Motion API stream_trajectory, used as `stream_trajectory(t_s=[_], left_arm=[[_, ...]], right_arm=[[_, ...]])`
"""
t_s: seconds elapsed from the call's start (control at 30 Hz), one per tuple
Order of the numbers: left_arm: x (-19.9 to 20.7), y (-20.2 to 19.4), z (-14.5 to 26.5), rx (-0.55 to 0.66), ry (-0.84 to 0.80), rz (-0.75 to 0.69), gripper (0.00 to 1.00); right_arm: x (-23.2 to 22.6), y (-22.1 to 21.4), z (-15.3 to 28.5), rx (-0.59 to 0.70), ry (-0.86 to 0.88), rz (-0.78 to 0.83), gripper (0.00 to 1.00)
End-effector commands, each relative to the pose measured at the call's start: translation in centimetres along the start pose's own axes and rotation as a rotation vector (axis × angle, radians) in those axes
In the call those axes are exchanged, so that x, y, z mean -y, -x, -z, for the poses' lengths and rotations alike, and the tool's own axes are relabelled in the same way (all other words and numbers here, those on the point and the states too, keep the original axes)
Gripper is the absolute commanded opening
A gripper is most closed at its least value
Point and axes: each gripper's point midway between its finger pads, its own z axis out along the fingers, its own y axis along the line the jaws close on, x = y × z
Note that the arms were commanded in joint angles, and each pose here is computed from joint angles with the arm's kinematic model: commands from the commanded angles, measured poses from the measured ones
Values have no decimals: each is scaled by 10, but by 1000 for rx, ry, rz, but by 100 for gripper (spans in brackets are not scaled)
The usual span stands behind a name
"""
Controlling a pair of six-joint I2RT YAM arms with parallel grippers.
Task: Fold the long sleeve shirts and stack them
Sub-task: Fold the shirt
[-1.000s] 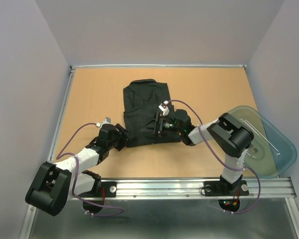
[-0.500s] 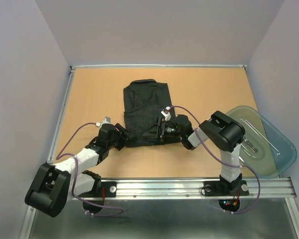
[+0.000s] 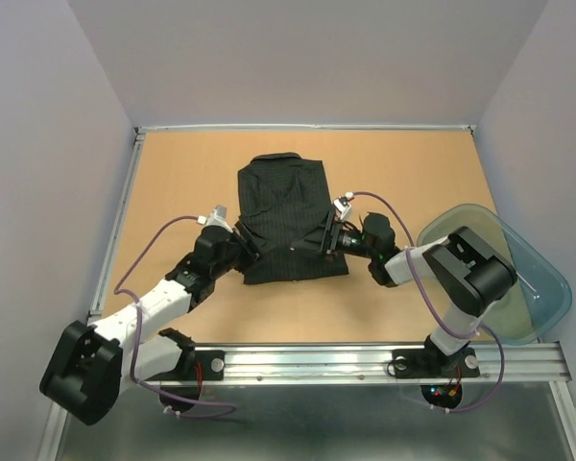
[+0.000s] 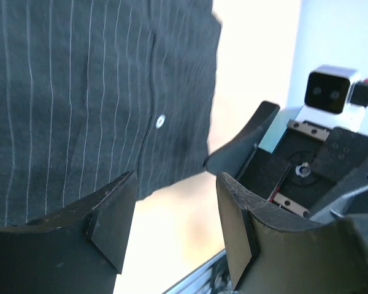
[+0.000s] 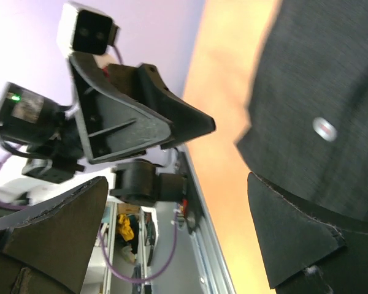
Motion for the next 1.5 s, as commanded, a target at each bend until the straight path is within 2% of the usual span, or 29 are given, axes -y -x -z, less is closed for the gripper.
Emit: stream_trajectory(t_s=[0.0,0.2,0.3,0.47,0.7,0.87,1.07,1.23,1.37,1.47], left_arm=[[20,-19,-14,-74,-70,-20,65],[-6,-47,-37,-147,-13,-3,65],[-32,-51,-41,-132,62,13,64],[-65,-56,-39,-130,138,79,64],[-82,-55,-37,-123,175,104,64],[-81,-54,-38,-127,173,96,64],[-58,-39,-35,-100,133,19,65],[-31,-3,-22,19,150,-53,67],[-21,11,-5,90,131,-40,67],[-37,-1,-8,60,142,-8,67]], right_arm=[[26,-14,13,-9,-72,-8,100],[66,-24,22,-7,-163,-23,100],[98,-31,31,-8,-236,-96,100],[118,-28,49,37,-250,-156,100],[131,-19,86,111,-248,-193,100],[128,-6,106,168,-249,-190,100],[108,2,111,195,-213,-170,100],[90,13,108,197,-194,-135,100],[80,21,106,199,-194,-101,100],[67,28,99,186,-189,-45,100]])
